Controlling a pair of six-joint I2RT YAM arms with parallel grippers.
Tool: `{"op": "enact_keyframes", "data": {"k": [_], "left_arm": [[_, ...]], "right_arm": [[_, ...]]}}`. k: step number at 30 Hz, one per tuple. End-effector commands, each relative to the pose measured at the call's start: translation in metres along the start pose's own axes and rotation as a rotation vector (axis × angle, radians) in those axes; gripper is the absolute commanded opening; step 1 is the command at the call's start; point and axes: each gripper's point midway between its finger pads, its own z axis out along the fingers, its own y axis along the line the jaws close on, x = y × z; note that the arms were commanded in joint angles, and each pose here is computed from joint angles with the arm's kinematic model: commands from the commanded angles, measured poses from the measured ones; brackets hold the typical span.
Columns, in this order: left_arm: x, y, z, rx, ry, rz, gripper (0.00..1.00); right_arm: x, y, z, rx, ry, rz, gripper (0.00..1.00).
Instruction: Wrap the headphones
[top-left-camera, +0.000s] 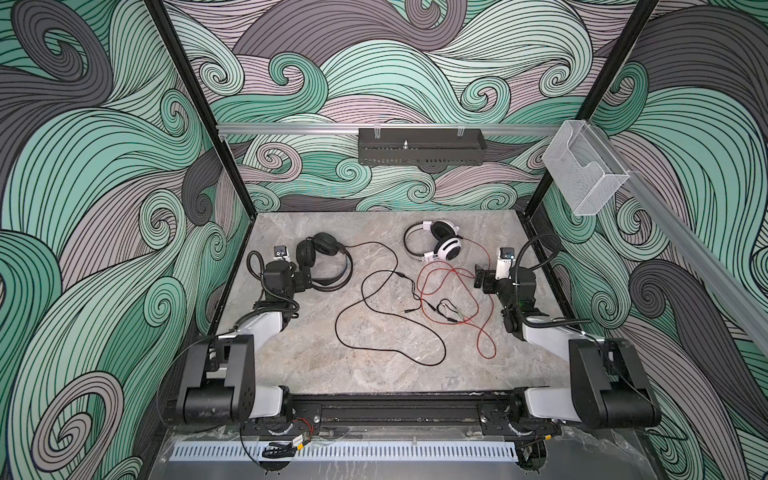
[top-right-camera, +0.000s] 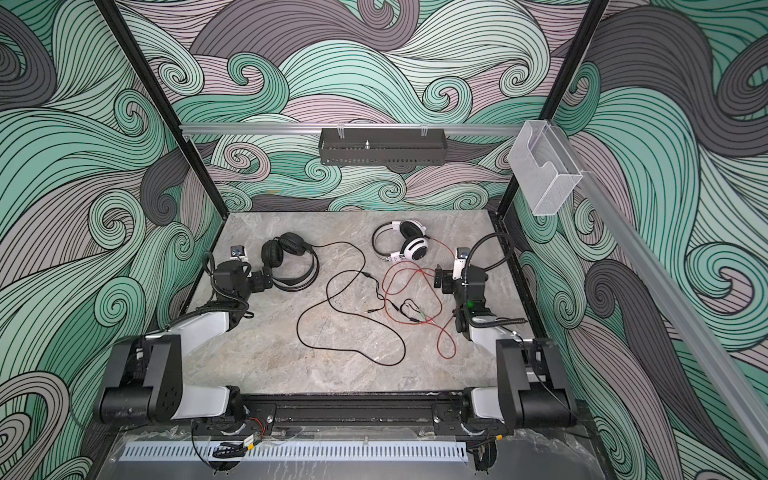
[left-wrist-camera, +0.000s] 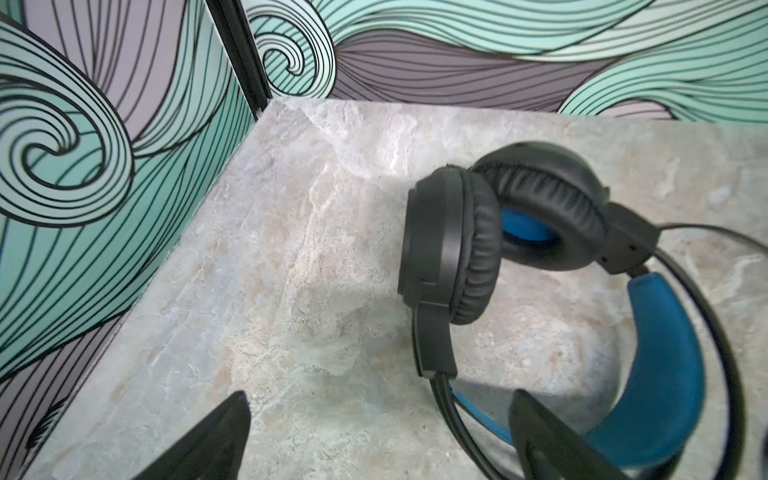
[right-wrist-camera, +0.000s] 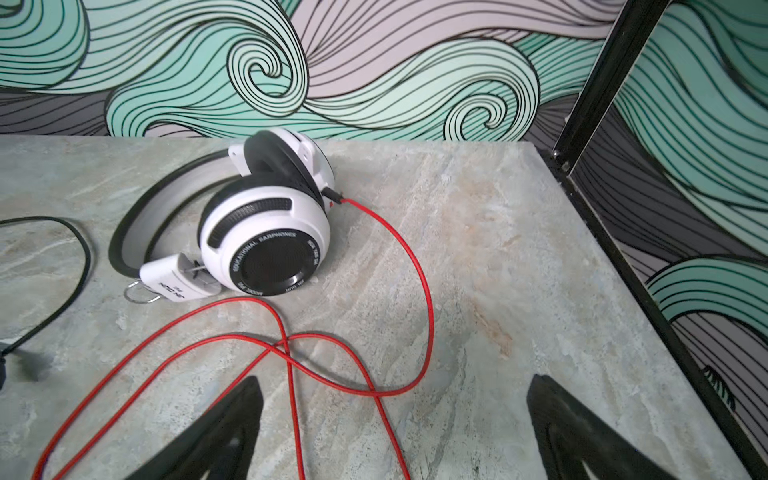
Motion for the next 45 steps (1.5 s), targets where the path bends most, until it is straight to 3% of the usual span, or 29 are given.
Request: {"op": "enact_keyframes", "data": {"k": [1, 7, 13, 18, 21, 30, 38, 45], "left_arm": [[0.006, 0.005, -0.018, -0.014, 0.092, -0.051, 0.99], [-0.011, -0.007, -0.056, 0.070, 0.139, -0.172, 0.99], [-0.031, -0.025, -0.081, 0.171, 0.172, -0.380, 0.99], [-0.035, -0.060, -0.094, 0.301, 0.344, -0.457, 0.99], [-0.035, -0.083, -0.097, 0.354, 0.421, -0.423, 0.99], [-0.015, -0.131, -0.112, 0.391, 0.643, -0.128, 0.98], [-0.004, -0.135, -0.090, 0.321, 0.678, -0.001, 0.97], [0.004, -0.137, -0.074, 0.300, 0.715, 0.051, 0.91]], "right_arm": [[-0.014, -0.002, -0.011, 0.052, 0.020, 0.005, 1.00], [-0.048, 0.009, -0.025, 0.056, 0.076, 0.079, 1.00], [-0.055, 0.036, -0.024, -0.020, 0.217, 0.131, 0.99], [-0.043, 0.061, -0.019, -0.051, 0.391, 0.136, 1.00], [-0.045, 0.079, -0.024, -0.087, 0.417, 0.110, 1.00], [-0.040, 0.103, -0.063, -0.215, 0.513, 0.071, 1.00], [-0.020, 0.114, -0.087, -0.279, 0.571, -0.055, 1.00], [-0.020, 0.121, -0.096, -0.307, 0.604, -0.073, 0.99]]}}
